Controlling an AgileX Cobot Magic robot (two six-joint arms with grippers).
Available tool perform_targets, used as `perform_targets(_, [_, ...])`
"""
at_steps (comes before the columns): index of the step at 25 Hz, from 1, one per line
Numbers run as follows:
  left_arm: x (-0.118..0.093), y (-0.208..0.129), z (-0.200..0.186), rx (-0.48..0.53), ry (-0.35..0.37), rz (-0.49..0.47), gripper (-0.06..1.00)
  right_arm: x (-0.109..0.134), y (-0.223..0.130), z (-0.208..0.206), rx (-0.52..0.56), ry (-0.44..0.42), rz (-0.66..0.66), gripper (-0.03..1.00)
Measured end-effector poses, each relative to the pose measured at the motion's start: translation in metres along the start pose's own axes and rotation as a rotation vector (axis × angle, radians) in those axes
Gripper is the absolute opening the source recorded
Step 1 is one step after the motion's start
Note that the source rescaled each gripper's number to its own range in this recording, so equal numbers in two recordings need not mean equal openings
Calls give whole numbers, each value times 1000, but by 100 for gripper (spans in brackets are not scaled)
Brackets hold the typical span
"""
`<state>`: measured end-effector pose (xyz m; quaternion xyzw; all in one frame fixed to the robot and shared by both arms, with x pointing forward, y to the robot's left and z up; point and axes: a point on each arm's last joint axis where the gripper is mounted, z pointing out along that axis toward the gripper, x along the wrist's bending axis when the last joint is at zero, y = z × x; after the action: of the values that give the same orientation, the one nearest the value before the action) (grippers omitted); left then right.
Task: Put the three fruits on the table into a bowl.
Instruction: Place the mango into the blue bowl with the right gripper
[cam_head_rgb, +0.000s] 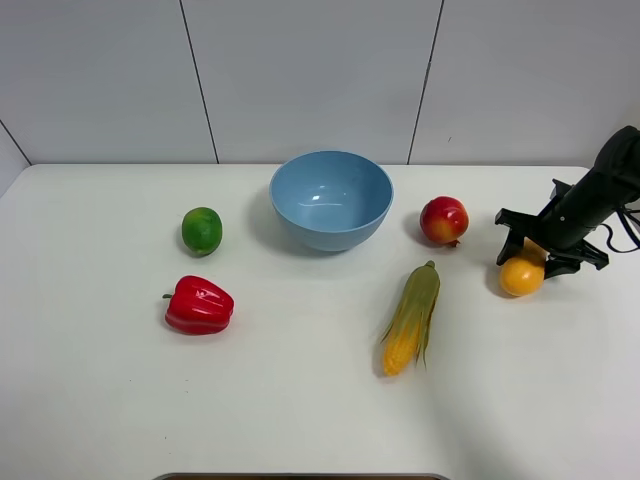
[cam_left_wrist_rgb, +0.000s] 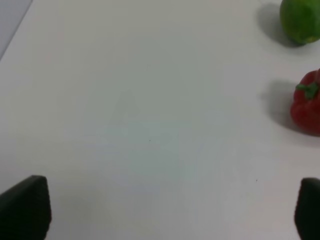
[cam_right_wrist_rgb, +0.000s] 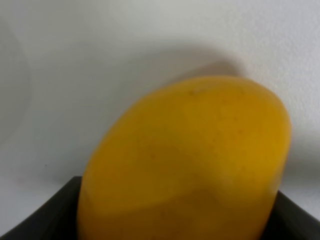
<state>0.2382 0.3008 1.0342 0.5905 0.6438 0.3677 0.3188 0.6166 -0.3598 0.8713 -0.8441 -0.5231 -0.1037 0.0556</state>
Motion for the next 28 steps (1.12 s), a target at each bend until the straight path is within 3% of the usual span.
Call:
perform_targets(16, [0, 0, 0, 0, 0, 0, 100, 3, 0, -11, -25, 11, -2, 0])
perform_targets(28, [0, 0, 0, 0, 0, 0, 100, 25, -13, -132, -305, 39, -132, 0])
